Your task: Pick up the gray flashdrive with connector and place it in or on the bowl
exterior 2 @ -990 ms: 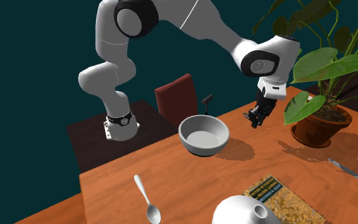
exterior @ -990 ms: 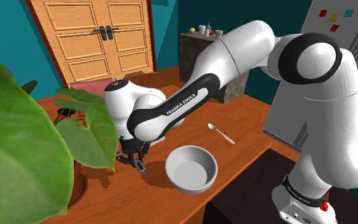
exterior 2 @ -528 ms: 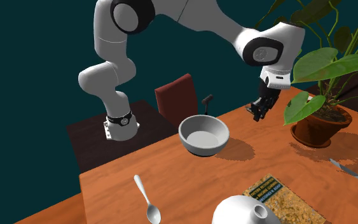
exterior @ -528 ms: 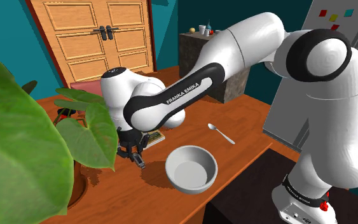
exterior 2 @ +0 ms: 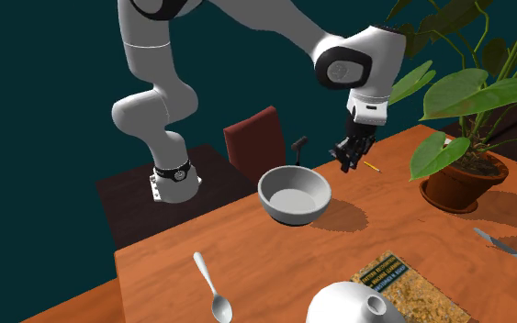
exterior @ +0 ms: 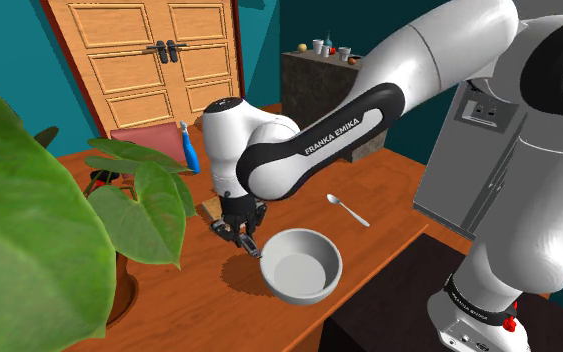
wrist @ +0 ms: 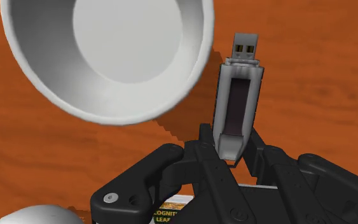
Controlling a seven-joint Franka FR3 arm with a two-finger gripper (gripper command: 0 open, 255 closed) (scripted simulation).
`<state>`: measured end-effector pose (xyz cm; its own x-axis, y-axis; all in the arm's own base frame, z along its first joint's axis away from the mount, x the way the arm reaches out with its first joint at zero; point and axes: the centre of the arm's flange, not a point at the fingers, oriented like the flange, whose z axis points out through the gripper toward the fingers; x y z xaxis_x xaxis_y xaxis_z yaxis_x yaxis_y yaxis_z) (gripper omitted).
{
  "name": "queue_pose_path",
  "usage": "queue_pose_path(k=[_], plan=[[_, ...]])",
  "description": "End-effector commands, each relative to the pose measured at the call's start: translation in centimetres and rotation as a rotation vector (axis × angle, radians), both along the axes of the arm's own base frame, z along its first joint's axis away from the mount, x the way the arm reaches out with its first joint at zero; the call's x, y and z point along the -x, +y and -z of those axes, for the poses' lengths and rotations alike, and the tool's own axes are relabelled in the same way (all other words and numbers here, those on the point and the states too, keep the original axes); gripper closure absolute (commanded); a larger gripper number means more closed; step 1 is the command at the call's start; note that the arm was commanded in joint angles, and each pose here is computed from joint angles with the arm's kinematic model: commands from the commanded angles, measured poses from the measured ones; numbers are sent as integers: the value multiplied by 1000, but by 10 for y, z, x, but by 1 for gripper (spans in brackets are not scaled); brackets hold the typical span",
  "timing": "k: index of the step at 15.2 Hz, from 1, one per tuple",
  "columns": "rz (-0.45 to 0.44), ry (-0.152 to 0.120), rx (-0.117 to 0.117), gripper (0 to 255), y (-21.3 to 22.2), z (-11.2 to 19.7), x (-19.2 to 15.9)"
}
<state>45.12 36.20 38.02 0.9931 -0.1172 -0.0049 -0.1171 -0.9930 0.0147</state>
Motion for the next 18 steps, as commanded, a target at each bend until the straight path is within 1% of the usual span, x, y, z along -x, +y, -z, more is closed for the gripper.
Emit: queue_pose_path(k=[1,9,18], plan=[[1,-1,0,255,-25,-2,14],[1,-1,0,255,-115,-9,73],[1,-1,0,255,-115,39,73]])
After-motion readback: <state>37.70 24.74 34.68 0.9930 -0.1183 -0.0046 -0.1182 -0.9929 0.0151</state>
